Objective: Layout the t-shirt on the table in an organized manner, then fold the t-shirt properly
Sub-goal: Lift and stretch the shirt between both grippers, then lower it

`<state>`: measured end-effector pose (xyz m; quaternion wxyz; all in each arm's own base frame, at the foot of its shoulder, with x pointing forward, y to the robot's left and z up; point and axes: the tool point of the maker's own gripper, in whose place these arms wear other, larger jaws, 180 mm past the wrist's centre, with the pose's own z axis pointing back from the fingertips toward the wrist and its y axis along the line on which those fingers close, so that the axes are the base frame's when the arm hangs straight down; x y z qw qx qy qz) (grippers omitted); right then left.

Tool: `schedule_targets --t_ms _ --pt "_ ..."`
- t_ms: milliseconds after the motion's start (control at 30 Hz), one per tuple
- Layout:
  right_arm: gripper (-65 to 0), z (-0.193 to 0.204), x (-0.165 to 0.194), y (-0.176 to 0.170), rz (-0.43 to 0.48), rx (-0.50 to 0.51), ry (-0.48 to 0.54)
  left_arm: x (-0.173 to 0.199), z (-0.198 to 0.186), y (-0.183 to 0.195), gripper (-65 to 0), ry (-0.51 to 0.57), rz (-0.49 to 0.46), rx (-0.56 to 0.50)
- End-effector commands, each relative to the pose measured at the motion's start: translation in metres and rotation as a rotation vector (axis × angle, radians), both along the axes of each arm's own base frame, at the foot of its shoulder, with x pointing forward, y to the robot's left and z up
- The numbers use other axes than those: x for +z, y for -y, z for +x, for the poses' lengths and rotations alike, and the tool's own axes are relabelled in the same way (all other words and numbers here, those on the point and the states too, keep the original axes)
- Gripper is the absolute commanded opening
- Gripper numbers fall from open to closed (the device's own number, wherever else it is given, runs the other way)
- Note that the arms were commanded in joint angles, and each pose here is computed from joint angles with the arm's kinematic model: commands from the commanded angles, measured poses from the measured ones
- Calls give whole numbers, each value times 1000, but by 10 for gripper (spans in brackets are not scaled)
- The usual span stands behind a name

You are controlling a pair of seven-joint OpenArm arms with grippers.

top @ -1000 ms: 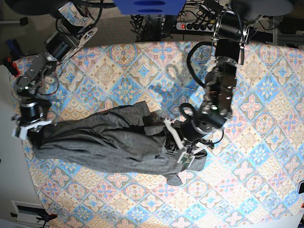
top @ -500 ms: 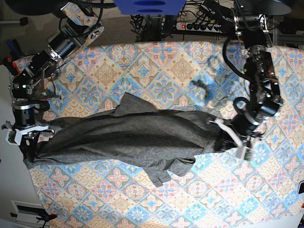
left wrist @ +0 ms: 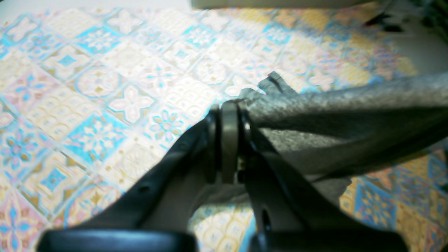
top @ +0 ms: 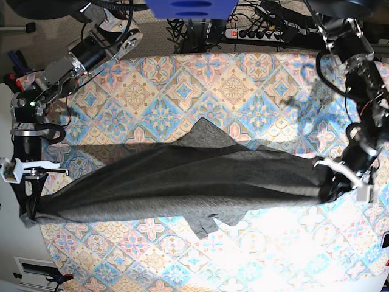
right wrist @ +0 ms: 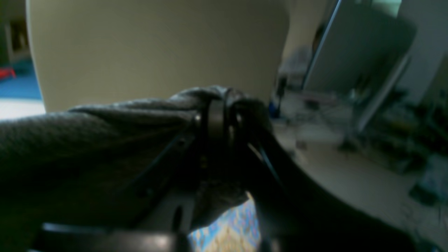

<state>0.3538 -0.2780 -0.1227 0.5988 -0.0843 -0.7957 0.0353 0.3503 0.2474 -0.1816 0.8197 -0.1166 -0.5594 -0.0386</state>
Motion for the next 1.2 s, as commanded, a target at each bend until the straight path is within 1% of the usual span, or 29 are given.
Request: schedule_targets --t_ms 0,67,167,267,367,433,500,633,667,733,800,900,1067,1167 --pt "-650 -2 22 1 -5 1 80 22 5 -12 -650 63 40 28" --pt "-650 6 7 2 14 4 17 19 11 -21 -650 41 47 39" --pt "-650 26 -24 -16 37 66 -121 25 35 -16 -650 29 72 -2" --pt "-650 41 -58 -28 75 111 -246 27 60 -15 -650 9 64 -22" --pt "-650 63 -52 -30 114 135 -236 29 88 -10 -650 -16 64 -34" --pt "-650 80 -42 -33 138 156 -215 31 110 -6 -650 -42 104 -42" --pt "-650 99 -41 -39 173 188 -225 29 133 7 -650 -71 142 -53" --pt "-650 129 -29 -26 156 210 -262 46 171 20 -650 -73 196 -27" --pt "-650 134 -31 -23 161 214 -276 54 180 23 -650 -57 199 -15" --pt "-650 149 -31 -11 199 187 -293 71 201 28 -650 -20 198 11" --pt "-650 162 -16 3 211 158 -287 91 217 33 -650 20 214 13" --pt "-650 177 -2 6 211 164 -287 109 234 41 -650 45 228 0" --pt "-650 191 41 5 218 181 -217 157 249 47 -650 143 244 19" --pt "-650 190 54 8 214 176 -186 177 249 47 -650 175 253 25"
